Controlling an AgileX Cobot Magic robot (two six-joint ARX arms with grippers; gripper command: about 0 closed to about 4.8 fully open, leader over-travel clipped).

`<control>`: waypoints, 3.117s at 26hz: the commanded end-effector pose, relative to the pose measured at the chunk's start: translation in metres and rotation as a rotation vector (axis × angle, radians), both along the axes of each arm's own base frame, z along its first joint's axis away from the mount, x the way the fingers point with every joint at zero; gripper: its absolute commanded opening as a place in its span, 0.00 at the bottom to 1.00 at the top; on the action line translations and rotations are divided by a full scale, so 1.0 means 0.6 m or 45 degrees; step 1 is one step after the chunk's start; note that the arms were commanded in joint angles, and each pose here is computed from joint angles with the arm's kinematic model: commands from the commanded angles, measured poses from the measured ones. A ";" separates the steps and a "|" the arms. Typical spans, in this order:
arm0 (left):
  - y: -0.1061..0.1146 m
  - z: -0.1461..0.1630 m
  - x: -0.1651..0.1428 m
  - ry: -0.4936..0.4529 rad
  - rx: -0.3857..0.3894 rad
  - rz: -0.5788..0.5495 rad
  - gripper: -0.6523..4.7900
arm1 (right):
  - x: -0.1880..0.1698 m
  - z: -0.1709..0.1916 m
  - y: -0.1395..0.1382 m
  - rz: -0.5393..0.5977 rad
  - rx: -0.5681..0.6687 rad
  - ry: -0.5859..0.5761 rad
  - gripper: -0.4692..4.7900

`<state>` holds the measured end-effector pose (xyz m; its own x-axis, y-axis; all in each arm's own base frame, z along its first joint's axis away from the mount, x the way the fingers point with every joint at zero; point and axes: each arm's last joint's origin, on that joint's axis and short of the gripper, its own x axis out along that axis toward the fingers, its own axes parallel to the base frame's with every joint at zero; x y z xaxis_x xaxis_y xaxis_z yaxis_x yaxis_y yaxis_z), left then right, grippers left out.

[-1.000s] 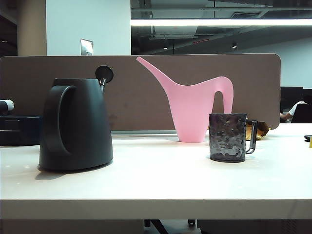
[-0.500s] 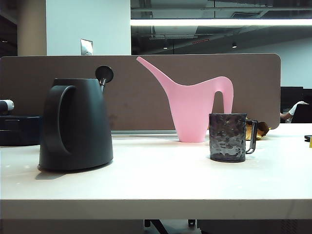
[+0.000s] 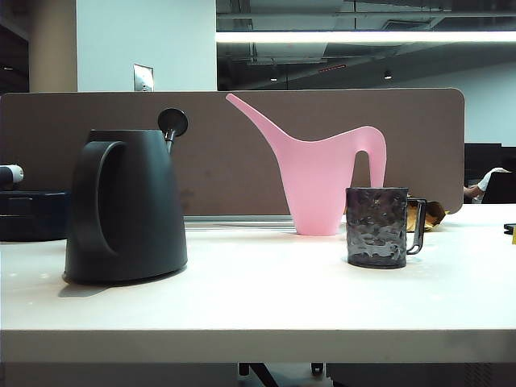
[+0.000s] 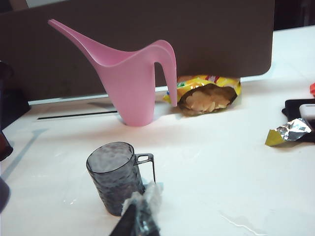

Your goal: Pour the water from the cup into the kettle.

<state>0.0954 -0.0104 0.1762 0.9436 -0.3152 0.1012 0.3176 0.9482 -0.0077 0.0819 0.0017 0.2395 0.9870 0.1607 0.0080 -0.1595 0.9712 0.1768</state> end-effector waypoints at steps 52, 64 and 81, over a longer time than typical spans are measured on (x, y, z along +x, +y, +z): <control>-0.008 -0.001 -0.003 0.013 0.020 -0.221 0.11 | 0.359 -0.172 0.005 0.370 -0.042 0.376 0.76; -0.008 -0.002 -0.003 0.022 0.020 -0.219 0.11 | 0.413 -0.179 0.036 0.389 -0.046 0.376 0.66; -0.008 -0.002 -0.003 0.022 0.020 -0.217 0.11 | 0.457 -0.191 0.055 0.411 -0.054 0.387 0.07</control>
